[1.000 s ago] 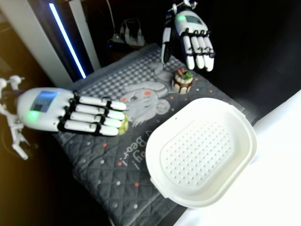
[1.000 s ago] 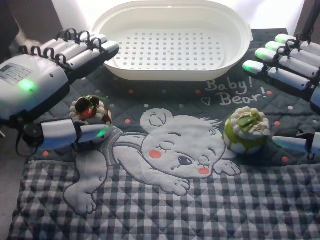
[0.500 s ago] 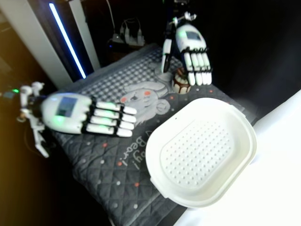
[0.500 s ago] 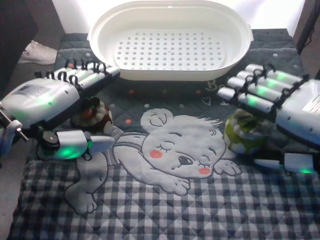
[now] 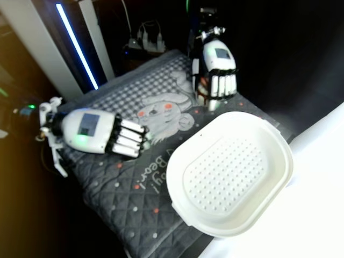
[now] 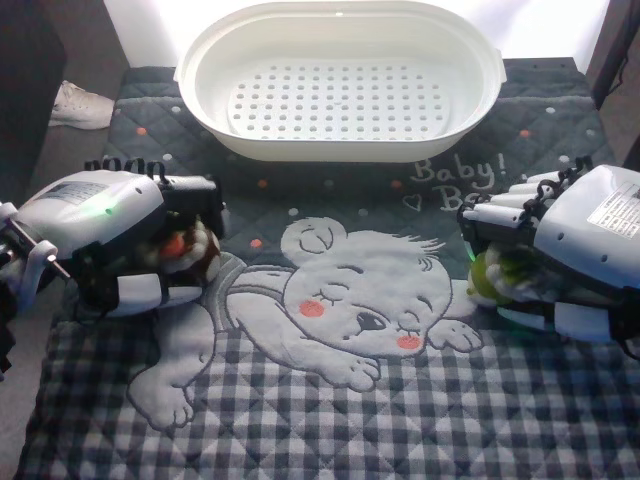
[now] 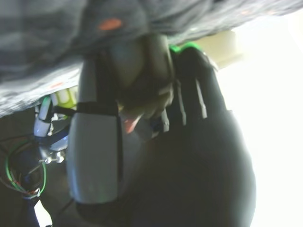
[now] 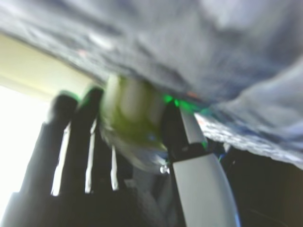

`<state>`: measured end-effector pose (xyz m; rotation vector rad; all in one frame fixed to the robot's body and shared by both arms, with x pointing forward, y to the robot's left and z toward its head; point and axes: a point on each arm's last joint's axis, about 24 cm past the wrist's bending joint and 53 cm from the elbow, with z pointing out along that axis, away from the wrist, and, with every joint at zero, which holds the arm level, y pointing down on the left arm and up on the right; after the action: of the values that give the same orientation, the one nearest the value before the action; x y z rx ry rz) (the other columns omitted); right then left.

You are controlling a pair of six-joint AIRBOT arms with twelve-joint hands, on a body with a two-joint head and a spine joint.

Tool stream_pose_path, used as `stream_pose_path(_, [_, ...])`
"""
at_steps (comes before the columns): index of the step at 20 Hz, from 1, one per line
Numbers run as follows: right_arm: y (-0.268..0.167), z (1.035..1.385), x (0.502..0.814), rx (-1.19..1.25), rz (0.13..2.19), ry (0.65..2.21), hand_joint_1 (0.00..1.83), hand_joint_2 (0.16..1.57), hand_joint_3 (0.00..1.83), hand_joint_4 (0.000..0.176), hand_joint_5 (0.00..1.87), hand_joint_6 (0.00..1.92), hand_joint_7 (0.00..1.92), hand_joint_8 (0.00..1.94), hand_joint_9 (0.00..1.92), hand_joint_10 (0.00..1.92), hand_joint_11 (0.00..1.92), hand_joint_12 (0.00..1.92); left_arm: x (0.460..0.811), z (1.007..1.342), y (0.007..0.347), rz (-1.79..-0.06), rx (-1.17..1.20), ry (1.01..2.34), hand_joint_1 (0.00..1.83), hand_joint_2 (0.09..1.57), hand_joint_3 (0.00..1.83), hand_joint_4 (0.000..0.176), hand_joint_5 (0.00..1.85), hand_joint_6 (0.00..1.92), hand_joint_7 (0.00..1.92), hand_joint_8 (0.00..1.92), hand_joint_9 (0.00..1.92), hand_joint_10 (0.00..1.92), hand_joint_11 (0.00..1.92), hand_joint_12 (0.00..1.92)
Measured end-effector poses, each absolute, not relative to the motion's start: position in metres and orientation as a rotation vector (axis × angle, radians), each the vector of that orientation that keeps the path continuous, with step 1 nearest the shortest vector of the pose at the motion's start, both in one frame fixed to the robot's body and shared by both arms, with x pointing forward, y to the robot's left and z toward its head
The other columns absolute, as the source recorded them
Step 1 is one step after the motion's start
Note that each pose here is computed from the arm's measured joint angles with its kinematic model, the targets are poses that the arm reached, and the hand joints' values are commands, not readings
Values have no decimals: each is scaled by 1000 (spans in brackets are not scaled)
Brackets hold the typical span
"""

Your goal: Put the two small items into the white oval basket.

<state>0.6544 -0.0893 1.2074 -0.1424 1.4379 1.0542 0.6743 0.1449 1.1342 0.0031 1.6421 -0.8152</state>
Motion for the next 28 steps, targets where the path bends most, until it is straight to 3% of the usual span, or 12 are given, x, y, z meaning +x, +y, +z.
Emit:
stream_pose_path(8, [-109,1286,659,-159,1034,1252,1066,1048,733,3,527,1848,642,1869,798,1921,885,1921,664,1207,149,-872,32,1416,1440,1363,11,0,219,1756,377,1803,494,1899,478,1919])
stream_pose_path(13, [-111,1332,684,-134,1009,1144,1042,1092,683,1,492,1860,612,1903,809,1921,958,1921,709,1273,146,-892,-29,1253,1441,1353,8,0,234,1805,401,1764,526,1894,636,1921])
stream_pose_path(15, [-115,1348,705,-92,995,1131,1293,1046,606,0,574,1919,622,1790,933,1921,1067,1921,727,1286,131,-910,-38,1237,1439,1364,7,0,255,1909,396,1792,497,1920,687,1921])
stream_pose_path(18, [-103,1360,735,-73,963,1161,1595,1101,140,0,928,1921,1080,1940,1207,1921,1294,1921,762,1280,107,-919,-75,1316,1441,1356,3,0,300,1921,429,1773,505,1921,805,1921])
stream_pose_path(19, [-97,1360,745,-65,928,1176,1520,900,801,0,777,1921,686,1929,820,1921,1073,1921,770,1278,101,-918,-78,1330,1438,1360,5,0,293,1921,414,1792,506,1921,838,1921])
stream_pose_path(20, [-93,1357,752,-57,905,1192,1504,850,936,0,726,1921,612,1896,755,1910,980,1921,777,1276,98,-915,-85,1344,1435,1363,8,0,300,1921,406,1804,499,1921,806,1921])
stream_pose_path(22, [-83,1338,769,-36,894,1268,1309,1023,669,0,640,1921,608,1829,891,1921,1001,1921,795,1259,96,-891,-114,1416,1289,1336,0,0,302,1880,559,1714,680,1921,861,1921])
stream_pose_path(23, [-81,1331,773,-29,894,1300,1096,1131,549,0,532,1823,577,1850,805,1921,939,1921,800,1250,94,-883,-119,1450,1094,1388,8,0,390,1750,565,1779,594,1921,742,1921])
stream_pose_path(24, [-80,1328,774,-30,893,1313,1032,1303,231,3,467,1760,528,1839,653,1921,826,1921,801,1243,92,-878,-116,1478,1222,1348,0,0,175,1581,555,1693,455,1861,573,1921])
stream_pose_path(25, [-80,1328,774,-28,892,1314,1051,1197,75,0,182,1309,195,1296,244,1609,281,1921,801,1240,90,-878,-114,1495,1028,1252,0,40,48,1130,167,1211,163,1567,246,1894])
stream_pose_path(26, [-80,1329,774,-29,893,1312,931,1172,32,23,127,737,152,680,147,1046,55,1570,801,1238,87,-880,-108,1503,777,1211,0,115,9,544,36,561,32,966,48,1730])
stream_pose_path(28, [-80,1328,774,-29,892,1314,776,1207,5,53,136,133,165,75,139,385,1,943,800,1237,86,-880,-105,1506,551,1213,0,168,7,54,0,30,0,87,1,1103])
